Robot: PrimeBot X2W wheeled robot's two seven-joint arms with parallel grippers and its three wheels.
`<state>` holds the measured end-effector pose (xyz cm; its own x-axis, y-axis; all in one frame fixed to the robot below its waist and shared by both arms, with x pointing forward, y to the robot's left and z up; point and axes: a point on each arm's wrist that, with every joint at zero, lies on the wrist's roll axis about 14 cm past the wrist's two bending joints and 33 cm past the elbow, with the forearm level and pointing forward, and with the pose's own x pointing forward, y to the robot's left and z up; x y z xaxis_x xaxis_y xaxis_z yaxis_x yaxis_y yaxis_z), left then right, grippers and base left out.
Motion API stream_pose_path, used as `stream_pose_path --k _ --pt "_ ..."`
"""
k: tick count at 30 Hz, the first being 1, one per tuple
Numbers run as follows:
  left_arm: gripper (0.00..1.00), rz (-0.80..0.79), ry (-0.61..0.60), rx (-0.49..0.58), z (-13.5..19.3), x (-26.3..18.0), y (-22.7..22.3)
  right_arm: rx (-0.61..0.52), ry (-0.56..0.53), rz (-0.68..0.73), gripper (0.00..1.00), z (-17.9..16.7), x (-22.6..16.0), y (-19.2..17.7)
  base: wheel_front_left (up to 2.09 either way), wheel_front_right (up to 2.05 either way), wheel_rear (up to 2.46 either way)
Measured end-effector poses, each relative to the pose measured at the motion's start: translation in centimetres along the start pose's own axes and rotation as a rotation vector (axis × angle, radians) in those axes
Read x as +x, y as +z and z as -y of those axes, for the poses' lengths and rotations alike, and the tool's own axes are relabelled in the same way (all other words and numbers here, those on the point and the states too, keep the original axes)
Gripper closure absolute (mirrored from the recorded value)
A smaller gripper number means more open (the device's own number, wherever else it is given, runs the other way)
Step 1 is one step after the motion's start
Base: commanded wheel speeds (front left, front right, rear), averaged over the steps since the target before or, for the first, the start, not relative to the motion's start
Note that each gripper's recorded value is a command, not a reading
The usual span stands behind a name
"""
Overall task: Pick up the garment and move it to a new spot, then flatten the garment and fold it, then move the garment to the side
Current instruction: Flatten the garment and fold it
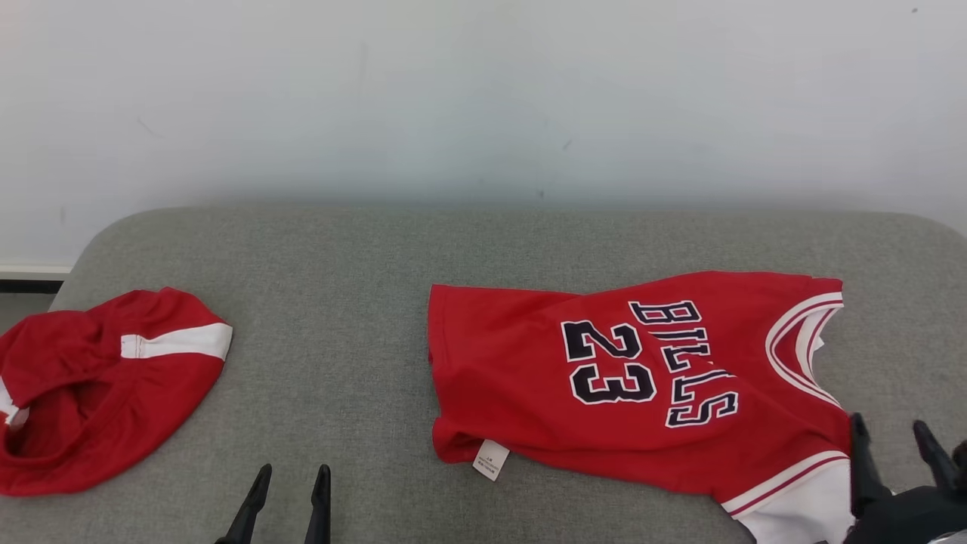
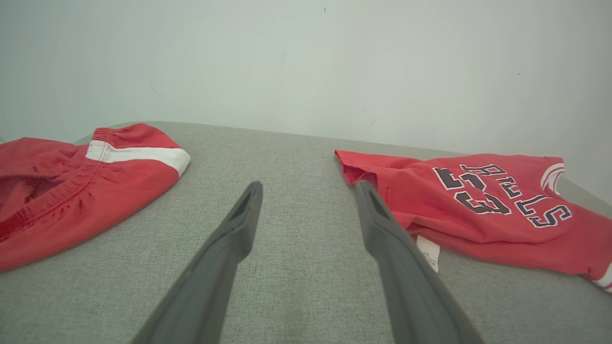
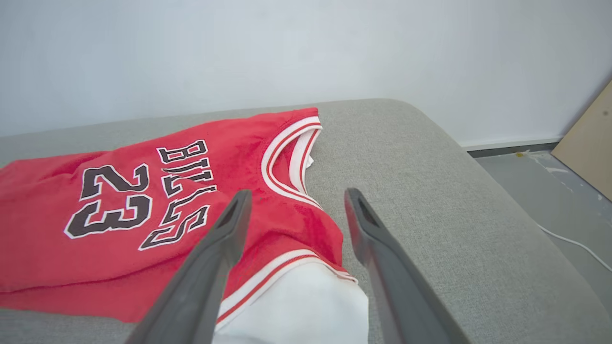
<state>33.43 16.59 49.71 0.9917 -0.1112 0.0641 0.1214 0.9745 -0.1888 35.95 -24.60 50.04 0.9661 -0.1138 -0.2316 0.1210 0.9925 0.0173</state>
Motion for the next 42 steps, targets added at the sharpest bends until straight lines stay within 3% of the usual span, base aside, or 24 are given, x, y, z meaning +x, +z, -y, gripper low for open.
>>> stream_pose_path --k 8,16,23,32,42 --pt "0.0 -0.001 -0.004 0.0 0.1 0.1 0.0 -0.001 0.184 0.205 0.0 -6.1 -1.1 2.1 0.0 0.0 0.0" --pt "0.0 -0.023 0.012 0.0 -0.4 0.0 -0.7 -0.001 0.271 0.164 0.0 -9.0 -1.8 -0.6 0.0 0.0 0.0" --pt "0.0 -0.126 -0.099 -0.022 2.2 2.7 -2.9 0.007 0.282 0.157 0.0 -9.5 -1.8 -0.9 0.0 0.0 0.0" --pt "0.0 -0.324 -0.232 -0.17 6.4 9.4 -3.7 0.014 0.245 0.125 0.0 -8.4 -1.6 -1.7 0.0 0.0 0.0" --pt "0.0 -0.498 -0.277 -0.158 7.9 11.9 -7.7 0.035 0.168 0.096 0.0 -6.0 -1.4 -2.9 0.0 0.0 0.0"
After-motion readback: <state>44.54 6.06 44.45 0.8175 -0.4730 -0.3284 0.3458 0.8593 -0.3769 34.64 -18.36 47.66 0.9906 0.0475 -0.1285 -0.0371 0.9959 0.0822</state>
